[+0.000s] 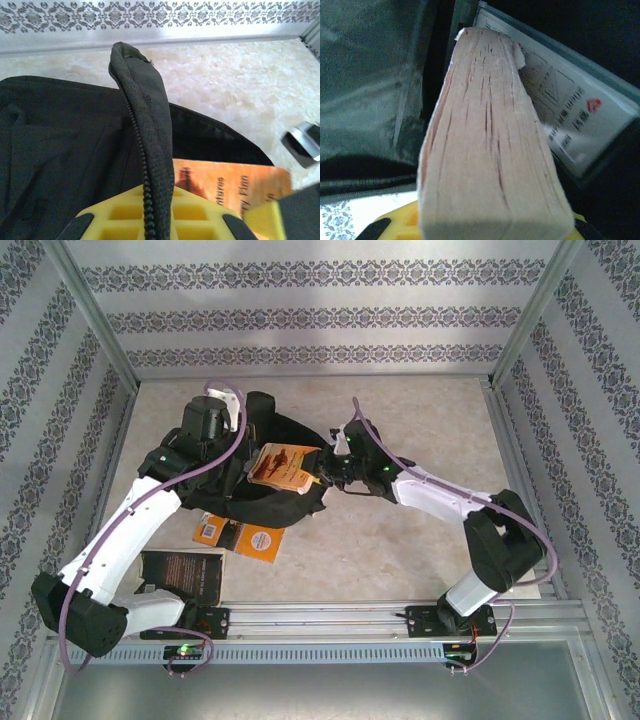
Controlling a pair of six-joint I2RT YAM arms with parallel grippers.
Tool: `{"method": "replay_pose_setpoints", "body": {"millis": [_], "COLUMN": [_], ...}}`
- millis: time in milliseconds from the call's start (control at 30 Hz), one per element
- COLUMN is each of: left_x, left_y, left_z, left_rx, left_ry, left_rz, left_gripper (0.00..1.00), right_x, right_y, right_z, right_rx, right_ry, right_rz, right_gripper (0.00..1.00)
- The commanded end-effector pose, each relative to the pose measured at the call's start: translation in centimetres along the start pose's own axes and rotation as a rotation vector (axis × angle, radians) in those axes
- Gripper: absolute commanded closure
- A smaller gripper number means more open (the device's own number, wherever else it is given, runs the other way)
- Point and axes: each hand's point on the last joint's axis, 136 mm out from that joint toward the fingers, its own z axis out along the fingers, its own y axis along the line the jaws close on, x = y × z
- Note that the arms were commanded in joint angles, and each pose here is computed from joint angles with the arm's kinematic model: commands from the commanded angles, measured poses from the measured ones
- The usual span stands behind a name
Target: Pack the student bag
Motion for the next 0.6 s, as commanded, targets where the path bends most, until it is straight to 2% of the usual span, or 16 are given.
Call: {"method": "replay_pose_setpoints", "body": {"millis": [0,133,400,500,567], "left_x": [-4.2,-4.6,-6.5,-7.4,-7.8], "left_y": [-1.8,-2.4,-3.7,-4.2,-4.1], "left_z": [-2.0,-2.0,-2.4,-2.4,-2.2], "left_rx": [0.092,0.124,0.193,0.209,0.203], "left_ry": [-0.169,-0.179,-0.249,-0.263,-0.276], "left_rz": [0.031,0.037,0.035,0.045,0.051], "left_gripper": [1.00,1.00,1.00,1.00,1.00], "right_x": [-0.8,-2.1,-6.0,-7.1,-7.5], "right_y": [5.2,7.2,7.3,8.5,8.9], "right_z": [0.8,2.5,8.9,11.2,12.7], "right_rx": [-0.136,-0.177,-0.271,-0.267,-0.225], "right_ry": [0.011,0.004,-0.050,-0.054,-0.052], "right_rz": [-0.045,-0.008,0.164,0.129,0.061], "right_gripper": [1.00,1.00,1.00,1.00,0.90]}}
